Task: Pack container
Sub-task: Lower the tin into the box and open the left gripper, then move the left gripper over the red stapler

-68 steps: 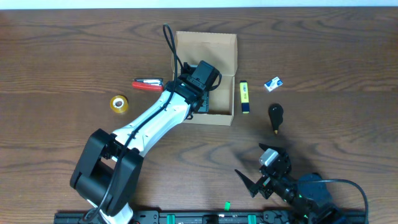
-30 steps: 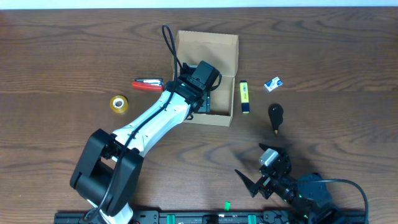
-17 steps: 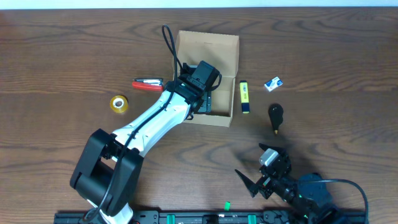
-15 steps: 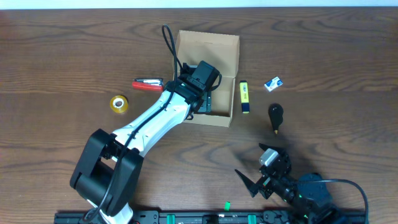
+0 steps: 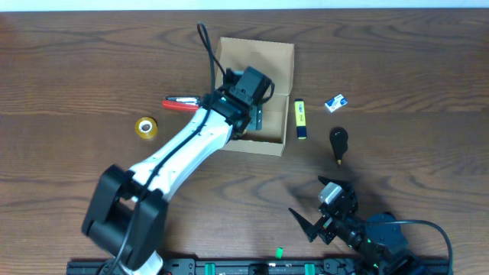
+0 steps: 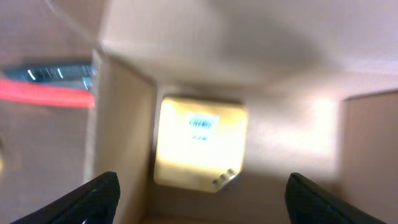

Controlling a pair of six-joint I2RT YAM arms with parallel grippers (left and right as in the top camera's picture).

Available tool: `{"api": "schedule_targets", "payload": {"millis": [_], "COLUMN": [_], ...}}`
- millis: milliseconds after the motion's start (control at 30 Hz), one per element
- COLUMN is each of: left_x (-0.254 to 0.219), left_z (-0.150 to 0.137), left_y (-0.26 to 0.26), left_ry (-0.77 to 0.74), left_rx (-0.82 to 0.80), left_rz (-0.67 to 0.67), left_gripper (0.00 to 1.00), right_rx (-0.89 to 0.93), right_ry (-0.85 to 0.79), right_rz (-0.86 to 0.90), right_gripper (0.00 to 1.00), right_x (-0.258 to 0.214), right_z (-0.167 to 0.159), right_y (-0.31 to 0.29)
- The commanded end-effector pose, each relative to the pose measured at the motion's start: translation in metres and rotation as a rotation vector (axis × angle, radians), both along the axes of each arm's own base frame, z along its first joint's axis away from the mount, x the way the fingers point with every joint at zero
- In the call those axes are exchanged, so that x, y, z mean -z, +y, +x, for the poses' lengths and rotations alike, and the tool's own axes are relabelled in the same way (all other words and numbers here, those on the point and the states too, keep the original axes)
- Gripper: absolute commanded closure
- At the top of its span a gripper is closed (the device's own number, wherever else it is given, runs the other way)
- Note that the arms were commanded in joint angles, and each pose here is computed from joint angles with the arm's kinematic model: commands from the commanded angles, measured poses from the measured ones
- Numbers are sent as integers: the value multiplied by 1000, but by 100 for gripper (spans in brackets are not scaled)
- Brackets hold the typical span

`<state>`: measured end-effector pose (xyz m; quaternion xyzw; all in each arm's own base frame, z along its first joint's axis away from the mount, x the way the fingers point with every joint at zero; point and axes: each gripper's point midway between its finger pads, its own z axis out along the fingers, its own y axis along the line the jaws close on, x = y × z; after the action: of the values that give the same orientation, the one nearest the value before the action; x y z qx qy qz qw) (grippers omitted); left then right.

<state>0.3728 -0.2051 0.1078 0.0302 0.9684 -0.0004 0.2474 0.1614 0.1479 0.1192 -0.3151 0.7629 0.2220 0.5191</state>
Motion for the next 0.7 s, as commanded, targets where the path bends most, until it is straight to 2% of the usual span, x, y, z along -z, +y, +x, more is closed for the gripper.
{"api": "schedule_targets", "payload": {"millis": [0, 133, 267, 400, 500, 567, 667], "left_x": [-69, -119, -146, -132, -118, -109, -99], "left_z": [10, 6, 8, 23, 35, 44, 55], "left_y": [-5, 1, 40, 105, 135, 148, 145], "left_ry": [-135, -237, -284, -246, -229, -221, -197], "left_rx": [44, 56, -146, -440, -573, -627, -607], "left_rz": [-61, -108, -199, -231, -243, -251, -294], "left_gripper": [14, 13, 14, 14, 11, 5, 5], "right_rx": [-8, -8, -8, -8, -8, -8, -8], "right_ry": [8, 8, 8, 8, 8, 8, 8], "right_rz": [10, 10, 10, 10, 10, 10, 10], "right_gripper": [1, 1, 1, 1, 1, 1, 1], "right_x": [1, 1, 1, 1, 1, 1, 1], "right_z": [-2, -2, -2, -2, -2, -2, -2], "right_y": [2, 2, 2, 2, 2, 2, 2]}}
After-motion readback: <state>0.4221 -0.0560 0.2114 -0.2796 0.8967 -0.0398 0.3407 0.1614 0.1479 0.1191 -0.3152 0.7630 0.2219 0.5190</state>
